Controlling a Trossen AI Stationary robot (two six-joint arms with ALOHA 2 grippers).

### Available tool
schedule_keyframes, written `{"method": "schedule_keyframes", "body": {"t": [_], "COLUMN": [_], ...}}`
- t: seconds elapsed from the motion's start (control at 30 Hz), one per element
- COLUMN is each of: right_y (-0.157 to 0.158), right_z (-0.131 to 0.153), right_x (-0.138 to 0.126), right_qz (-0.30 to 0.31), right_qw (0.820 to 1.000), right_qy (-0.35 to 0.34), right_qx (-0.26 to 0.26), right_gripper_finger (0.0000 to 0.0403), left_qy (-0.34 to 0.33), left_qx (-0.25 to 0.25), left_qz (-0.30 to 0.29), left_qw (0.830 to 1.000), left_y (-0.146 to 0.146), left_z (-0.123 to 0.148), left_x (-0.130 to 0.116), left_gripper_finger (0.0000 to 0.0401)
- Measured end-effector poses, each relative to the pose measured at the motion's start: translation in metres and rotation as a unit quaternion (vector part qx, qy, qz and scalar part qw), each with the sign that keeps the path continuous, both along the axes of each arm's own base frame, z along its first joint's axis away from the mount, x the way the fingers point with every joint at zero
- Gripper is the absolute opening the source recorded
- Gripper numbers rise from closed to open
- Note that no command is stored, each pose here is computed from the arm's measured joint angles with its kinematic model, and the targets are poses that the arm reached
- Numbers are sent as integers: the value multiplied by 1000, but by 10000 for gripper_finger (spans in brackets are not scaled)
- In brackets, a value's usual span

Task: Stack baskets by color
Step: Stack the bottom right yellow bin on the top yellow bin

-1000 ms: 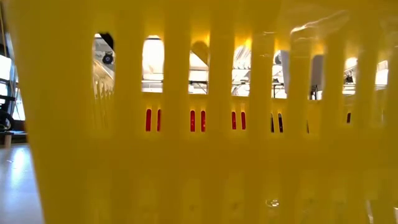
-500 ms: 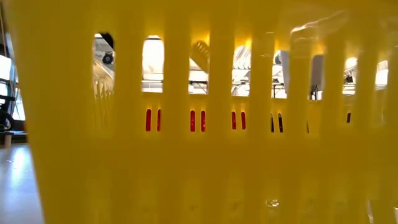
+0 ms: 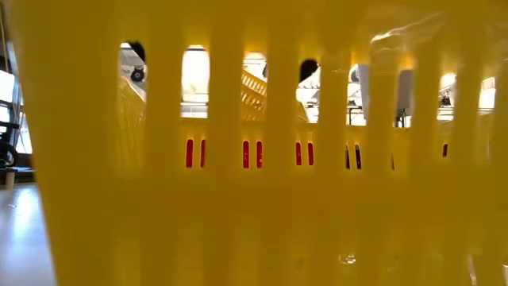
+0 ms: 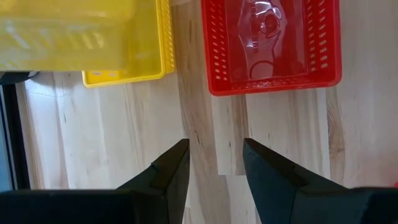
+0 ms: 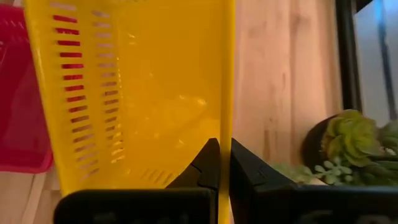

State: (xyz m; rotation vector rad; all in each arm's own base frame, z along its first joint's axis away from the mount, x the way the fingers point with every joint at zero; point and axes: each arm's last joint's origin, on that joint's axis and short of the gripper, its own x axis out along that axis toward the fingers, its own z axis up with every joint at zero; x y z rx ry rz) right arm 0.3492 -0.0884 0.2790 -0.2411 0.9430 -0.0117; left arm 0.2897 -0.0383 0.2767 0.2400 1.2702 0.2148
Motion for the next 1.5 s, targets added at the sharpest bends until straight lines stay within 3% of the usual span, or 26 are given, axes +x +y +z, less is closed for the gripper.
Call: {"method": "schedule_keyframes", "body": {"t": [0.67,1.17,1.5], "right_y": [-22,-26,-26], "right_z": [-42,-45,-45], "right_x": [7,3,3], "right_qz": [7,-4,-12], "right_qw": [996,995,994], "right_qy": [71,92,95], "right_qx": [47,46,47], "right_gripper_finger": [0,1,66], "left_qy": [-4,-5,-5], "left_qx": [-14,-14,-14], "left_qz": [4,4,4], "left_qw": [1000,1000,1000], "left_y": [-1,-1,-1], "left_z": [0,0,0], "left_x": [1,1,1], "left_gripper_finger": [135,135,135]}}
